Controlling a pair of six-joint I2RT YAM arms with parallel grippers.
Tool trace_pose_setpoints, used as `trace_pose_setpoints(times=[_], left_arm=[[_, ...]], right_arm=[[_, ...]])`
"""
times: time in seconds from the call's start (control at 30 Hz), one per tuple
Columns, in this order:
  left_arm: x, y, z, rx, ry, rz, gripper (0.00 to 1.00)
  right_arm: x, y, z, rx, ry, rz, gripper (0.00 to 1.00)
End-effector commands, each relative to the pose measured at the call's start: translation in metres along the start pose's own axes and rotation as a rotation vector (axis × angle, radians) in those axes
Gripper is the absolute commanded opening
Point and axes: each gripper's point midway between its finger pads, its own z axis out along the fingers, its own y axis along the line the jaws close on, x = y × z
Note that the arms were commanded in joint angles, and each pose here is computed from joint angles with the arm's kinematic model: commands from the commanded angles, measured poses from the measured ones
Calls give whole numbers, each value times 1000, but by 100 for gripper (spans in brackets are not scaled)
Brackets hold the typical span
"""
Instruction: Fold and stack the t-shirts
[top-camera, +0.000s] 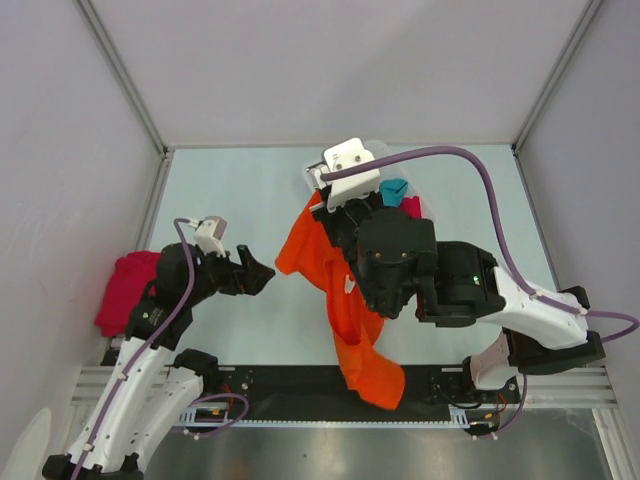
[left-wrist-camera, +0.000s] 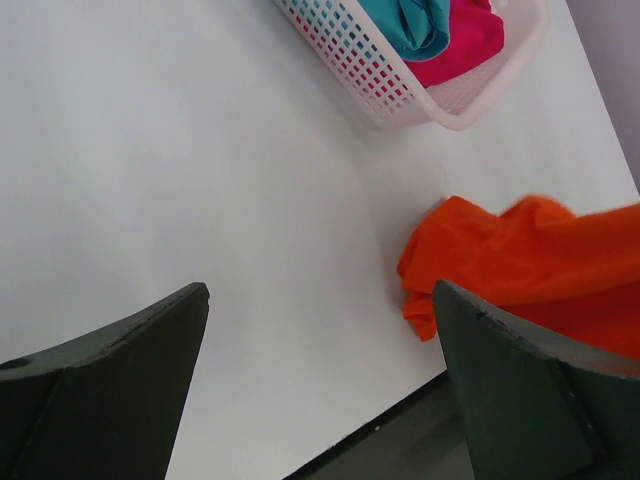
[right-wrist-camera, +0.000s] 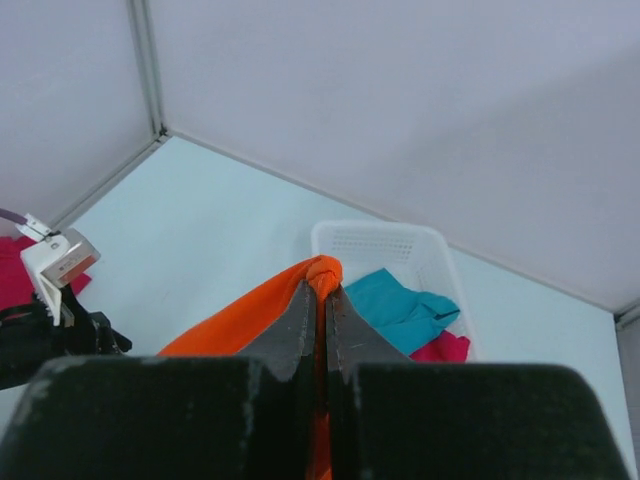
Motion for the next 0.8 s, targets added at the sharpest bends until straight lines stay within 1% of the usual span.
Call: trace_pose_setpoints(times=[0.0, 0.03, 0.07, 0.1, 0.13, 0.2, 0.23, 0.3, 0.33, 0.47, 0.6, 0.77], left_arm=[[-6, 1, -1, -4, -38, -2, 99], [-6, 0, -2, -4, -41, -3, 99], [-6, 0, -2, -3, -42, -2, 100], [-6, 0, -2, -4, -43, -4, 99], [-7, 0, -3, -3, -45, -1, 100], [-7, 0, -3, -6, -46, -3, 100], [-8, -1, -4, -4, -50, -1, 99], [-9, -1, -6, -5, -54, 1, 100], [-12, -3, -8, -2, -61, 6, 99], [-17, -8, -11, 9, -64, 11, 99], [-22, -12, -15, 17, -72, 13, 99], [-23, -14, -14, 26, -68, 5, 99]], right_arm=[[-2, -13, -1, 85, -1, 16, 2], [6, -13, 3, 97, 19, -12, 2], [12, -14, 6, 104, 32, -8, 3], [18, -12, 10, 109, 46, 42, 3], [33, -20, 17, 127, 87, 11, 3], [50, -15, 25, 81, 135, 47, 2], [64, -15, 32, 71, 173, 91, 2], [87, -18, 38, 75, 219, 94, 2], [97, -19, 45, 73, 246, 124, 2], [146, -14, 56, 72, 352, 108, 1], [167, -9, 62, 78, 393, 87, 0], [169, -17, 83, 88, 395, 72, 0]])
